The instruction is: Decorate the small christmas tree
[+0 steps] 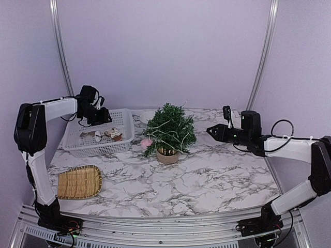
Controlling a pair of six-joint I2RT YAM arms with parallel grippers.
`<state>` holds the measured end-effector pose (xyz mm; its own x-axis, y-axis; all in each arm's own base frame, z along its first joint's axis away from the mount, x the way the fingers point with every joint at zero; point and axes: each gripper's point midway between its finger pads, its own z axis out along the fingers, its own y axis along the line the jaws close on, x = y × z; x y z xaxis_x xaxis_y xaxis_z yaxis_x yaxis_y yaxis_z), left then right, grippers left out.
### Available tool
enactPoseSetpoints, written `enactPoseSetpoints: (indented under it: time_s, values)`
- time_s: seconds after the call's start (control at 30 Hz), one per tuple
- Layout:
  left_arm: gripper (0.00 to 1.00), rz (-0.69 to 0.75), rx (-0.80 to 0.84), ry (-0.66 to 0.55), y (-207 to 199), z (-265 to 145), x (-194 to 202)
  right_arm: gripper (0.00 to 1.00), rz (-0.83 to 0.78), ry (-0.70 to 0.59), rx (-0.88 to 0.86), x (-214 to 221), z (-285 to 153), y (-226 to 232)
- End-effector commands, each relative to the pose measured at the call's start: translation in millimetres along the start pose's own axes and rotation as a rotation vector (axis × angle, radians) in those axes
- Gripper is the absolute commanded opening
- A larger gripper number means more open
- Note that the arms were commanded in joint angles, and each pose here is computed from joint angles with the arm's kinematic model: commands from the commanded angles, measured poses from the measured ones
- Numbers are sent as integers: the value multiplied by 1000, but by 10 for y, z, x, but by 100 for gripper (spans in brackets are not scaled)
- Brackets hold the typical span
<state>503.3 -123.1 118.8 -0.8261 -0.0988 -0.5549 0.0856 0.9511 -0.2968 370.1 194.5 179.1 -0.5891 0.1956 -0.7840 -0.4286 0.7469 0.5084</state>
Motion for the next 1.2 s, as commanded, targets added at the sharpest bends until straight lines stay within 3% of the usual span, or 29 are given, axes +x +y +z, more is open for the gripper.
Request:
enactPoseSetpoints:
  time_s: [0.0,0.3,0.57,0.77,1.1,1.17]
  values:
    - [54,-7,-15,81,20,-71,132,38,-2,71,43,-81,12,-12]
    - [54,-144,-151,142,670,-97,215,38,-9,126,53,-170,252,-72]
    - [55,-32,115,184,192,81,134,38,-15,153,50,-174,424,-191]
    - [52,16,110,227,50,308,167,38,-6,193,55,-137,460,-293]
    - [48,52,21,284,166,613,346,38,5,180,33,-197,518,-288]
    - [43,58,23,293,171,649,362,38,4,180,32,-205,518,-283]
